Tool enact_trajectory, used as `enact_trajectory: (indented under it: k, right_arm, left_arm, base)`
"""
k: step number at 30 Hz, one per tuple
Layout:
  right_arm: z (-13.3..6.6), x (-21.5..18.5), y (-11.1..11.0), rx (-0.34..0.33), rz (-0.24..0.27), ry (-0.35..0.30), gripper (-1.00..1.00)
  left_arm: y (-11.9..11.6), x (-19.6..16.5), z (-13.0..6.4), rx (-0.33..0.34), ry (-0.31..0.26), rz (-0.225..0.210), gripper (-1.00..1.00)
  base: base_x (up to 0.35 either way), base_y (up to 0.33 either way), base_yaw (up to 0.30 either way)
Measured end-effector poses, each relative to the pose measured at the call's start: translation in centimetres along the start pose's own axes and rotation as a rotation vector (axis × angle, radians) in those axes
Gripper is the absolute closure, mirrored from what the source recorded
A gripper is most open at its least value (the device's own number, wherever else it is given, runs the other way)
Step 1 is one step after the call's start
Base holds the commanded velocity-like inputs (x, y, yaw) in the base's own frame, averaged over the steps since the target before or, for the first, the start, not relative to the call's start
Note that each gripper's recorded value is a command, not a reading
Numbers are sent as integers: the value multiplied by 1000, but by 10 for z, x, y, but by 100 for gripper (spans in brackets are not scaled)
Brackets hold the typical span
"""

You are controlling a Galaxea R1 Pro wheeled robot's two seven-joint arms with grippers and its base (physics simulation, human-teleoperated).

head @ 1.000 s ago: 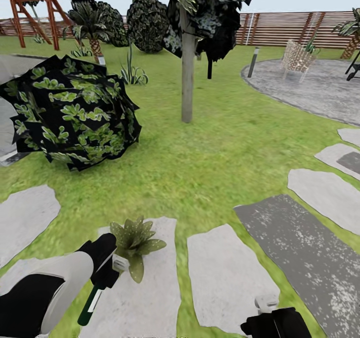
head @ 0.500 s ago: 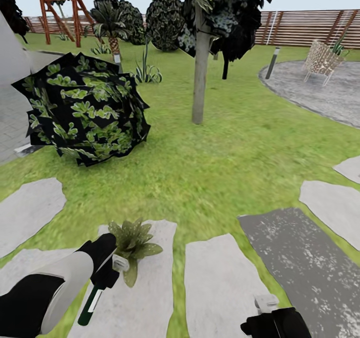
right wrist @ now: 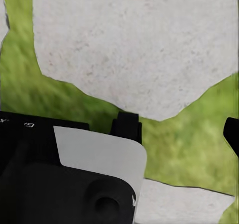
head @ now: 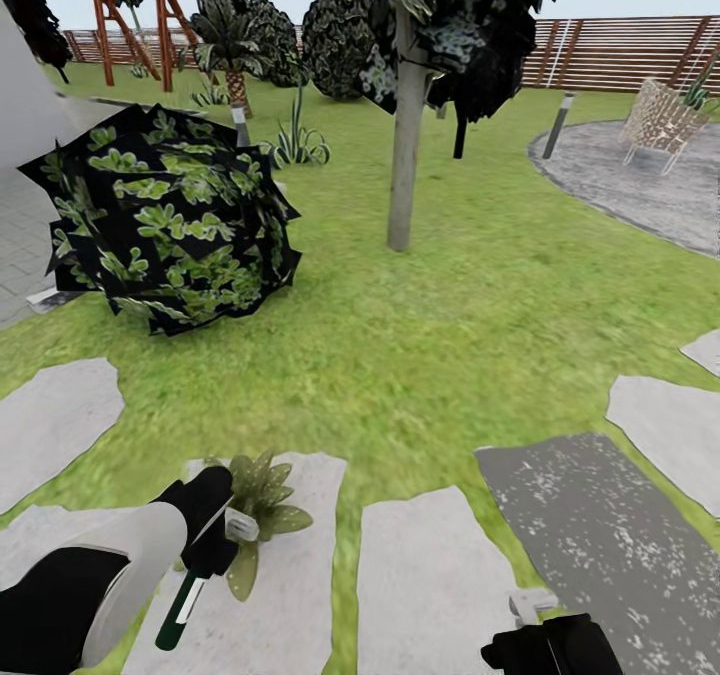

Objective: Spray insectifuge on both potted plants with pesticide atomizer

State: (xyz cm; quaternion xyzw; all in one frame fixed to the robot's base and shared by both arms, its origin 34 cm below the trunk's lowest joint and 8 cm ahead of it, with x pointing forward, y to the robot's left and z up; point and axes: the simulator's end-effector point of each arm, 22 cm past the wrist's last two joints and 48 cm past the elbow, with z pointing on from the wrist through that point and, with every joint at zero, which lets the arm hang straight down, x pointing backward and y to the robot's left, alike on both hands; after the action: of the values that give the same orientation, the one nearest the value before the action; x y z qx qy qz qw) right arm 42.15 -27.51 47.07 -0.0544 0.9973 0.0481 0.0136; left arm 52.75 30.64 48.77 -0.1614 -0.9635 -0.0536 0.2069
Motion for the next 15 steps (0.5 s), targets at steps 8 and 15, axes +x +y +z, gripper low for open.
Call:
enact_trajectory:
  k: [8, 15]
  right_arm:
    - [0, 0, 0, 0, 0, 0, -100]
    - [0, 0, 0, 0, -1, 0, -100]
  left_arm:
    - [0, 0, 0, 0, 1, 0, 100]
    - [0, 0, 0, 2, 0, -2, 100]
  base:
    - [-98, -138, 0]
    - [-60, 11, 0]
